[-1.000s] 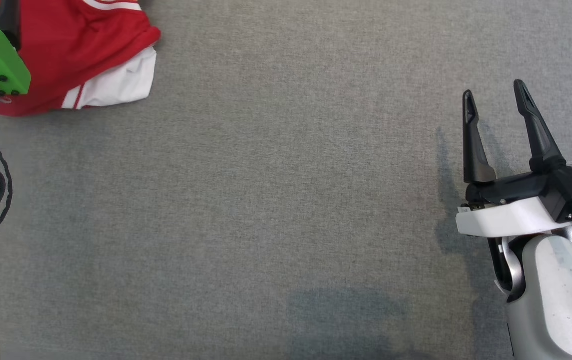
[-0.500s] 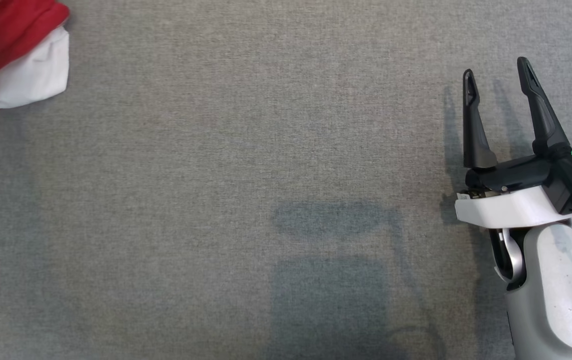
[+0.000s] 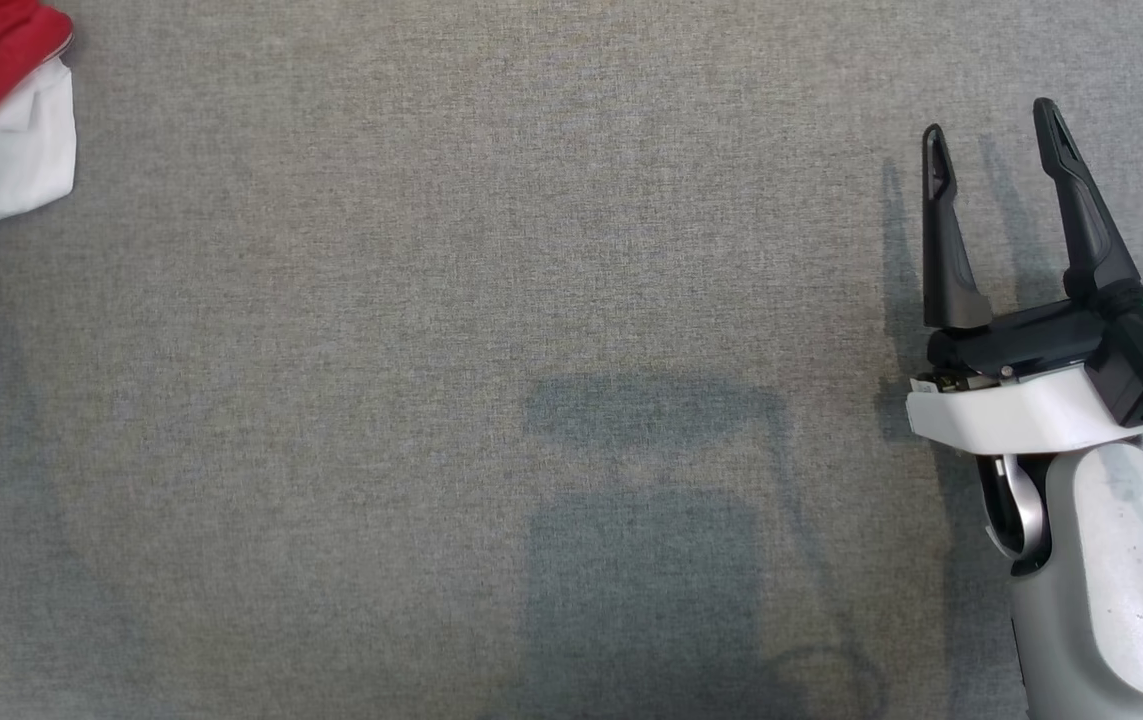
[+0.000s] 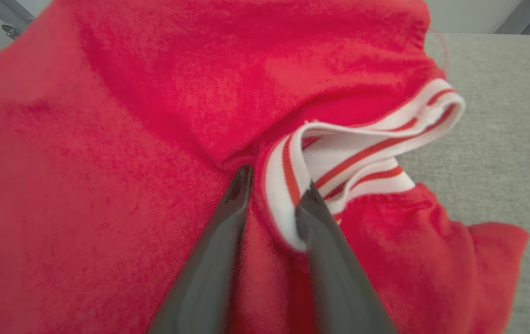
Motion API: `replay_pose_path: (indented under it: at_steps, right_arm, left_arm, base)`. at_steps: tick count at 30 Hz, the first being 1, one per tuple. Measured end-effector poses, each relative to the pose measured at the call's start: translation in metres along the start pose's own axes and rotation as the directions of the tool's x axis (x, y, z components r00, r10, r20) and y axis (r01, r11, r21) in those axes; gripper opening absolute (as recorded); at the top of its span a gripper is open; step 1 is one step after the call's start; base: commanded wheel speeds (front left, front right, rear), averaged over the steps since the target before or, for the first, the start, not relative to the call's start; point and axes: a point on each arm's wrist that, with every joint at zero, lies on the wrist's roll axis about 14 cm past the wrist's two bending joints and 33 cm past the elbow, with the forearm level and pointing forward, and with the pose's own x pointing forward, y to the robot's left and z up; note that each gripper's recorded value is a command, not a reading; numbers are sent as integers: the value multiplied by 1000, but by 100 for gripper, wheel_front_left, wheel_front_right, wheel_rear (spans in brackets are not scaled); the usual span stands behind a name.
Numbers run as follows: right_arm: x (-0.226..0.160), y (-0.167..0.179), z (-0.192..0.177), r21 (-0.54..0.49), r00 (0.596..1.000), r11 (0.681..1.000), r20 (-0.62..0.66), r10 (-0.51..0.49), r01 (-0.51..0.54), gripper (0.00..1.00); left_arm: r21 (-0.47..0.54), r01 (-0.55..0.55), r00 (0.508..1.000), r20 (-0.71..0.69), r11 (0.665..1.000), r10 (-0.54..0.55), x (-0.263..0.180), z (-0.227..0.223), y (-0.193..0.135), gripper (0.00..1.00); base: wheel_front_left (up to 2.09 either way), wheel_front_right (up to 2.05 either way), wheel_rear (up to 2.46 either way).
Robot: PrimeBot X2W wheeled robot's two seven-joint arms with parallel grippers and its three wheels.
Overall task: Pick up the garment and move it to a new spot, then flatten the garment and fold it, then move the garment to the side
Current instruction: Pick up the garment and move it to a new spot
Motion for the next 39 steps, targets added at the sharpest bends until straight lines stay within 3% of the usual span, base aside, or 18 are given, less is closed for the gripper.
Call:
replay_pose_path:
  at_steps: [12,22,30,39]
  right_arm:
    - [0,1,26,3,999,1000,52,0,0,100]
    - [-13,5,63,35,994,999,111,-5,1,100]
    - [-44,-1,83,63,992,997,118,-40,33,100]
    - [-78,-13,112,62,983,995,163,-88,79,100]
  left_arm:
    - [-4,-19,987,161,1000,19,-26,46,13,0]
    - [22,-15,936,353,1000,6,-89,119,20,0]
    - [58,70,835,543,996,-90,-161,190,-9,0]
    - [199,221,681,669,955,-297,-249,233,-79,0]
  base:
    - [0,0,0]
    - [0,0,0]
    - [0,0,0]
    - [0,0,0]
